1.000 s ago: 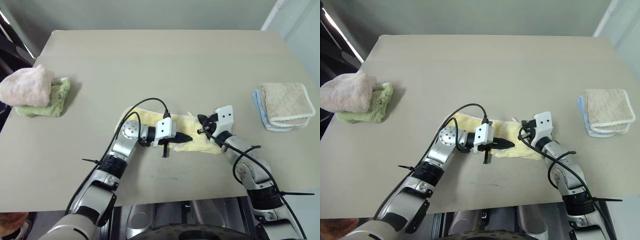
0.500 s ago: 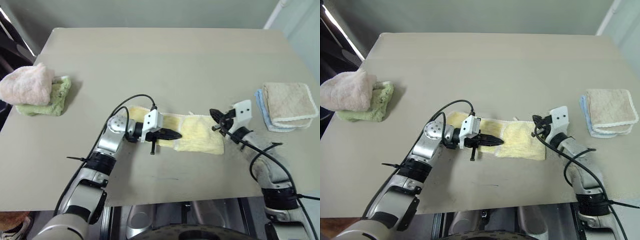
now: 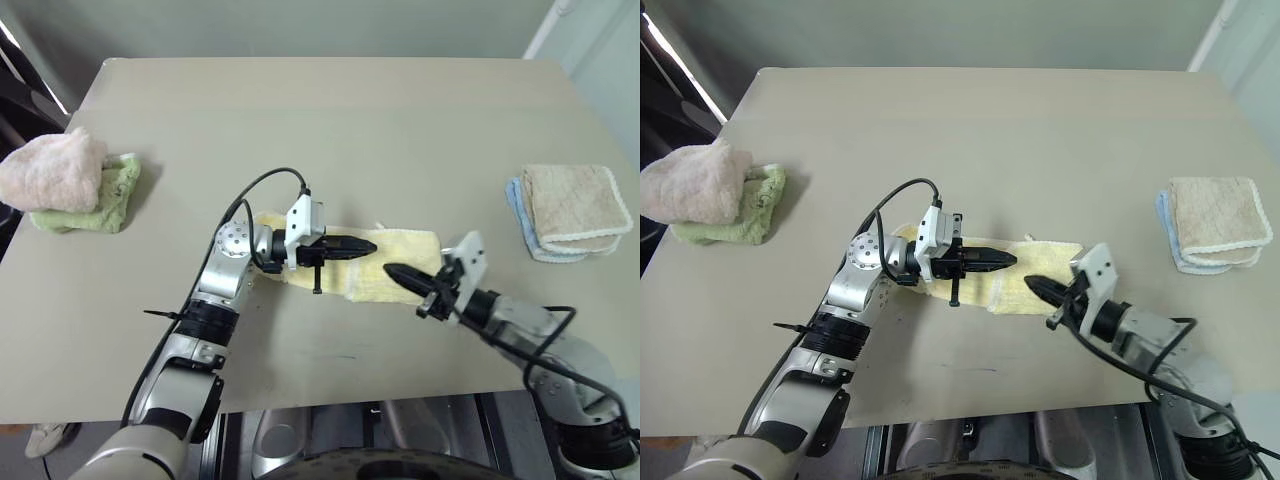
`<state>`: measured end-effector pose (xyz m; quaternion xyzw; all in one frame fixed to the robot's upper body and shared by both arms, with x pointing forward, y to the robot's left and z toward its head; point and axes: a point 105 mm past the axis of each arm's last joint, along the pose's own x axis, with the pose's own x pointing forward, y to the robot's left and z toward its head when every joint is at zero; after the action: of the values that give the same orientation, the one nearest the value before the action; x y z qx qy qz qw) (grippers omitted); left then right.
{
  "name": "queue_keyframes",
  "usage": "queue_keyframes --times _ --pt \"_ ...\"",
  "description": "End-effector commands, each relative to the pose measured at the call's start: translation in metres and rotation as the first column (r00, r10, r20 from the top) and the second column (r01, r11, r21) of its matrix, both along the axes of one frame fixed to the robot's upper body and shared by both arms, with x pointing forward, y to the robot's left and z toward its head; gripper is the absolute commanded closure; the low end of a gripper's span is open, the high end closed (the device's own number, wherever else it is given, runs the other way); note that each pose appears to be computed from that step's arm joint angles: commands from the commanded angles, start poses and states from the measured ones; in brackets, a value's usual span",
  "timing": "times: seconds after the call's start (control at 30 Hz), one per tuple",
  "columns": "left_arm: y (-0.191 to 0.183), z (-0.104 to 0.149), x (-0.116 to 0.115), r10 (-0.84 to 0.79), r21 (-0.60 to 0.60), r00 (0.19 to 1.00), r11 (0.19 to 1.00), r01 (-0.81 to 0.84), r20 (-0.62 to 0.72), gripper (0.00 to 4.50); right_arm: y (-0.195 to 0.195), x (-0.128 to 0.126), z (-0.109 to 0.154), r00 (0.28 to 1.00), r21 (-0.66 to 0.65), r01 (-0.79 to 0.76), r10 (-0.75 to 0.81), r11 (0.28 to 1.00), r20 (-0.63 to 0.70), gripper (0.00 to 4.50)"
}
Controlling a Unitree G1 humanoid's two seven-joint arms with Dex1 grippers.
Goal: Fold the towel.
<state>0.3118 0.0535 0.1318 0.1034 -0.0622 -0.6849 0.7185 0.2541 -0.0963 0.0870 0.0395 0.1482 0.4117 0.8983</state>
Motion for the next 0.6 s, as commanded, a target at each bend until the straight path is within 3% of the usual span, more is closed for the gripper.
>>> queue_keyframes --times 0.03,0.13,0.2,0.3,0.37,0.43,0.5,0.6 --pt "0.003 0.012 0.0 -0.002 -0.001 0.998 1.0 0.002 0.064 4.49 -0.004 0.012 -0.017 0.997 -0.034 0.075 -0.075 0.997 0.016 4.47" --pt "0.005 0.019 0.001 0.007 -0.029 0.998 1.0 -0.005 0.063 4.49 -0.007 0.013 -0.039 0.995 -0.08 0.09 -0.093 0.993 -0.027 4.47" --pt "0.007 0.026 0.005 0.036 -0.063 0.998 0.997 -0.032 0.058 4.49 -0.004 0.008 -0.039 0.998 -0.075 0.054 -0.056 0.996 -0.026 4.47" --pt "0.015 0.038 0.011 0.103 -0.102 0.993 0.99 -0.097 0.051 4.49 0.002 0.003 -0.011 1.0 0.038 0.005 -0.005 0.999 0.006 4.47" --pt "0.025 0.05 0.011 0.122 -0.156 0.992 0.98 -0.124 -0.022 4.49 0.006 -0.006 0.012 0.998 0.116 -0.064 0.06 0.991 0.037 4.47" --pt "0.039 0.061 0.012 0.151 -0.194 0.985 0.967 -0.164 -0.078 4.12 0.009 -0.015 0.034 0.991 0.168 -0.128 0.118 0.977 0.069 4.5" --pt "0.052 0.061 0.012 0.17 -0.158 0.976 0.969 -0.191 -0.136 3.65 0.009 -0.018 0.046 0.985 0.175 -0.155 0.139 0.972 0.098 4.5" --pt "0.084 0.05 0.012 0.248 -0.044 0.947 0.964 -0.262 -0.203 2.53 0.008 -0.021 0.067 0.976 0.193 -0.2 0.177 0.961 0.131 4.5"
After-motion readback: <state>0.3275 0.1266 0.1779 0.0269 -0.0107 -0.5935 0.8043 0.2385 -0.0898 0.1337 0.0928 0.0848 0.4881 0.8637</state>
